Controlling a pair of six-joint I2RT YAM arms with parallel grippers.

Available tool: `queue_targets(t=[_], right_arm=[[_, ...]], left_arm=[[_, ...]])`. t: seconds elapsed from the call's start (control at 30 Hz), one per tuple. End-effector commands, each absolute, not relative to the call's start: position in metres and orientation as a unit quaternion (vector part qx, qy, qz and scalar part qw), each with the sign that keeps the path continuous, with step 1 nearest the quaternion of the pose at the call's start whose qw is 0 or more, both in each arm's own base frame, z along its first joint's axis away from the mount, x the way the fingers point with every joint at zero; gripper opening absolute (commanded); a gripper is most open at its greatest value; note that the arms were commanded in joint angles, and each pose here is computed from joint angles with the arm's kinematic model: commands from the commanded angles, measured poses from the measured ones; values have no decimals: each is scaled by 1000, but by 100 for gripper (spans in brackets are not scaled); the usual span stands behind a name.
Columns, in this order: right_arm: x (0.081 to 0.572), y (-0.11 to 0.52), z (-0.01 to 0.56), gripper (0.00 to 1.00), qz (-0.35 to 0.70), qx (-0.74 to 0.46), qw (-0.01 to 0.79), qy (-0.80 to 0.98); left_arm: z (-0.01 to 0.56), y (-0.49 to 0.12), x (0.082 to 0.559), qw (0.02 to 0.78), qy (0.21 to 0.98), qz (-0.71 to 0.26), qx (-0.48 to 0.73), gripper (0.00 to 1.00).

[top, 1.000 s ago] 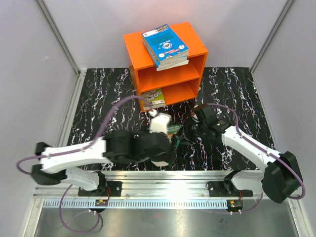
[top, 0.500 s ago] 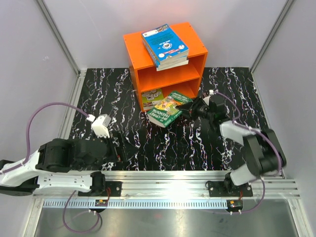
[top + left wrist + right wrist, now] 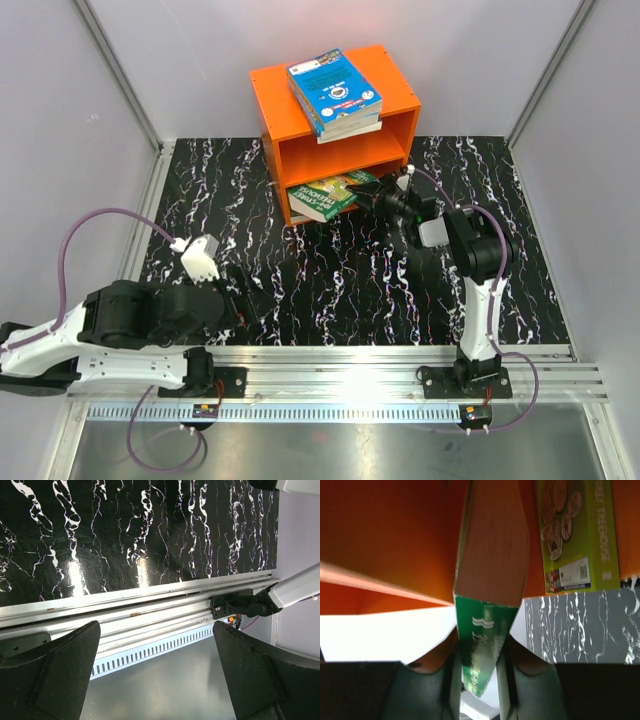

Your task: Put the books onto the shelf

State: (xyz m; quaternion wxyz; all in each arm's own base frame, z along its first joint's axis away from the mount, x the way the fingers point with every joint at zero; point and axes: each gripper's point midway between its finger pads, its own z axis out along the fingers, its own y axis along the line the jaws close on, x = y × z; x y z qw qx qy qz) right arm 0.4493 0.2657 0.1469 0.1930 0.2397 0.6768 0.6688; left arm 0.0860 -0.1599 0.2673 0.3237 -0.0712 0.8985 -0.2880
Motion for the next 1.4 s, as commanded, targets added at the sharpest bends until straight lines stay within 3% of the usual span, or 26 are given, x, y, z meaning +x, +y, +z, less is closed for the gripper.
queue_targets(t=[0.0,0.13,0.23,0.27,0.37,0.5,0.77,0.83,0.87,0.97,1.03,1.23,1.27,1.37], right_arm=[[456,273,193,0,727,161,217,631],[466,277,176,3,723,165,202,640],[472,279,165,23,718,172,194,646],[474,279,159,42,715,176,192,649],[479,280,154,63,710,181,190,653],[481,283,147,69,695,183,188,669],[473,281,108,68,623,215,161,735],[465,276,88,63,579,221,153,770],[468,272,89,54,559,230,165,779],[469,262,79,10,512,245,172,805],[471,259,73,4,494,258,169,813],[497,255,76,2,457,282,179,825],[503,256,78,5,456,283,182,824],[513,258,74,26,445,293,179,827]], left_arm=[[269,-159,94,334,892,-284,-110,97],[266,-163,95,333,894,-276,-115,97],[267,-168,97,337,894,-270,-118,97],[265,-169,98,337,895,-265,-118,97],[265,-172,100,339,895,-262,-122,98],[265,-172,103,345,892,-261,-130,98],[264,-175,107,354,886,-264,-140,98],[264,-176,108,354,886,-265,-142,98],[263,-177,108,354,886,-263,-140,98],[262,-180,109,354,887,-264,-138,98],[261,-182,109,352,888,-263,-137,98],[260,-191,108,346,892,-264,-125,98],[260,-191,108,346,893,-262,-122,98],[259,-193,107,343,896,-258,-118,98]])
